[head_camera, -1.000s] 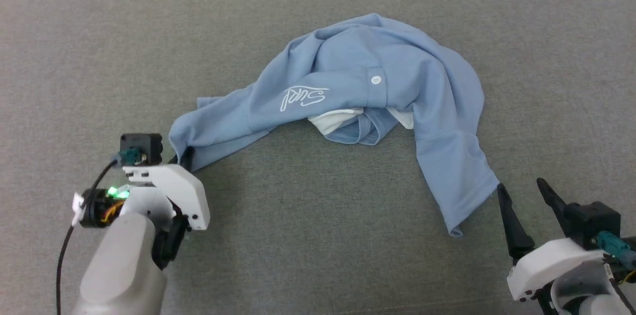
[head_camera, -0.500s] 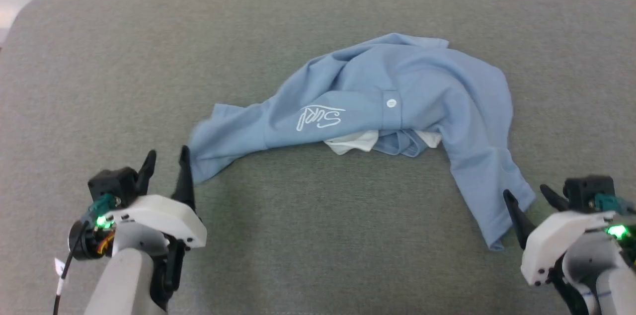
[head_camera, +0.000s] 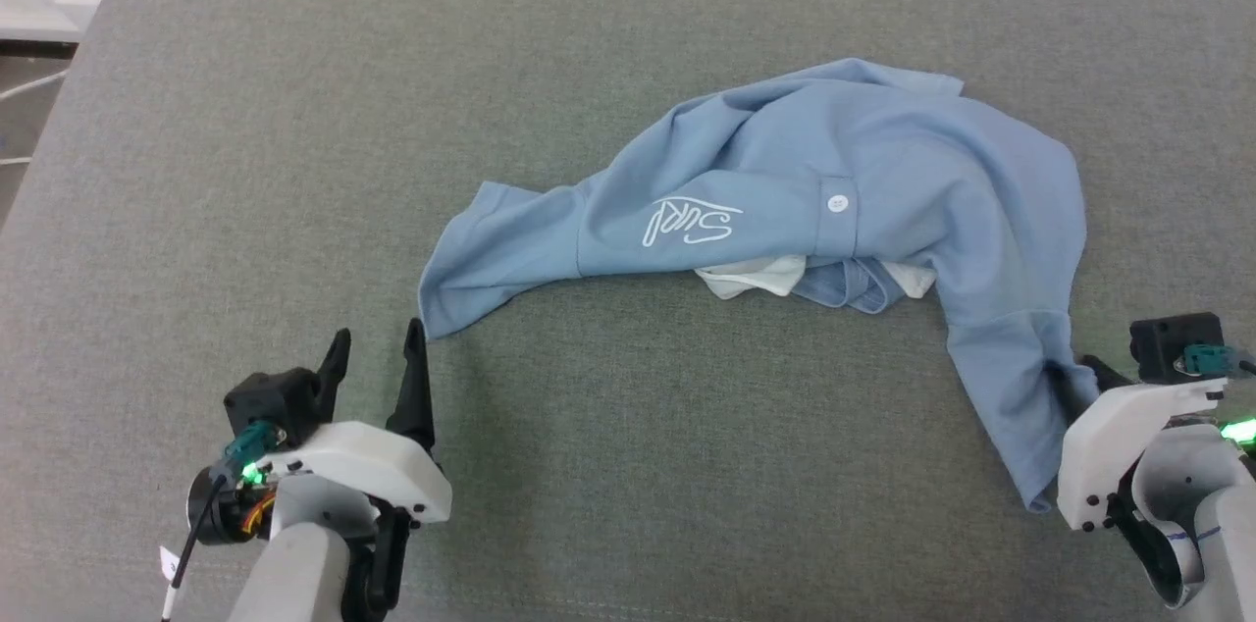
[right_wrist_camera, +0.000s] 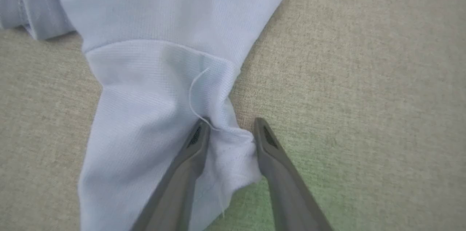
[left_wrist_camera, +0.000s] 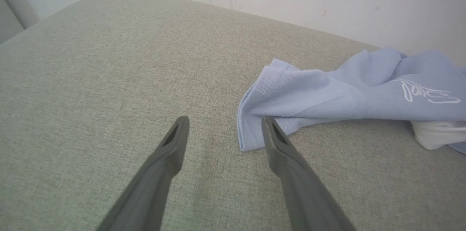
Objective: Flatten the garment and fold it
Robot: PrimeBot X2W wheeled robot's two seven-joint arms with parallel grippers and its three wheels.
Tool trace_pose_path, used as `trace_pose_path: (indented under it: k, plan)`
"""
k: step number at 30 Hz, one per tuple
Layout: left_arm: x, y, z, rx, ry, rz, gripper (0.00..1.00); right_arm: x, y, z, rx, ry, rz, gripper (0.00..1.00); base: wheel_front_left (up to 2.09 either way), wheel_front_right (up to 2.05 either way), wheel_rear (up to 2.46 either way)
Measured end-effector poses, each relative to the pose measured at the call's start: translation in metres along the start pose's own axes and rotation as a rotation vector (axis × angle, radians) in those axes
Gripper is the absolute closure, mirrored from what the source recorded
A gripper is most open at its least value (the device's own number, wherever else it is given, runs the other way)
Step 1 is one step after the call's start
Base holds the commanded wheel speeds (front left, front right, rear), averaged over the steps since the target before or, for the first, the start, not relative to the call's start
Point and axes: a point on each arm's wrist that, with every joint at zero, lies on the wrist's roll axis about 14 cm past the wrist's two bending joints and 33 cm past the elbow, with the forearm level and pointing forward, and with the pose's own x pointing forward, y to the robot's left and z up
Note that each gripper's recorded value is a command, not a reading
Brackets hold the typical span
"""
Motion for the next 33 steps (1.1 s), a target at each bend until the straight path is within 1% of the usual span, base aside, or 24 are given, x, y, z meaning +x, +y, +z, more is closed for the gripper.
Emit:
trace_pose_path:
  k: [2,5,9,11,14,18,21,23,27,29,33]
  plan:
    - [-0.002,0.002,-0.003,-0.005,0.006,0.005,0.0,-0.002,-0.004,0.006,-0.006,-0.031,-0.013,1.0,0.0,0.0,0.0]
    - [-0.005,0.003,-0.003,-0.013,0.003,0.014,0.0,-0.013,-0.016,0.028,-0.021,-0.115,-0.046,1.0,0.0,0.0,0.0]
    - [-0.007,-0.001,-0.004,-0.024,0.001,0.002,0.0,-0.039,-0.028,0.062,-0.053,-0.236,-0.077,1.0,0.0,0.0,0.0]
    - [-0.005,-0.007,-0.002,-0.025,-0.005,-0.014,0.0,-0.054,-0.03,0.074,-0.048,-0.276,-0.082,1.0,0.0,0.0,0.0]
    - [-0.004,-0.013,0.0,-0.028,-0.009,-0.03,0.0,-0.073,-0.038,0.083,-0.057,-0.289,-0.102,1.0,0.0,0.0,0.0]
    - [-0.002,-0.015,-0.003,-0.029,-0.003,-0.036,0.0,-0.084,-0.045,0.093,-0.014,-0.286,-0.108,1.0,0.0,0.0,0.0]
    - [-0.001,-0.015,-0.008,-0.025,0.012,-0.034,0.0,-0.079,-0.058,0.086,-0.013,-0.204,-0.129,1.0,0.0,0.0,0.0]
    - [0.0,-0.013,-0.01,-0.023,0.018,-0.028,0.0,-0.07,-0.063,0.085,0.028,-0.172,-0.118,1.0,0.0,0.0,0.0]
    - [0.005,-0.007,-0.011,-0.014,0.023,-0.015,0.0,-0.041,-0.076,0.088,0.039,-0.106,-0.119,1.0,0.0,0.0,0.0]
    - [0.006,-0.004,-0.011,-0.012,0.026,-0.007,0.0,-0.023,-0.08,0.084,0.061,-0.067,-0.118,1.0,0.0,0.0,0.0]
    - [0.007,0.005,-0.013,-0.004,0.035,0.011,0.0,0.011,-0.091,0.094,0.053,-0.059,-0.139,1.0,0.0,0.0,0.0]
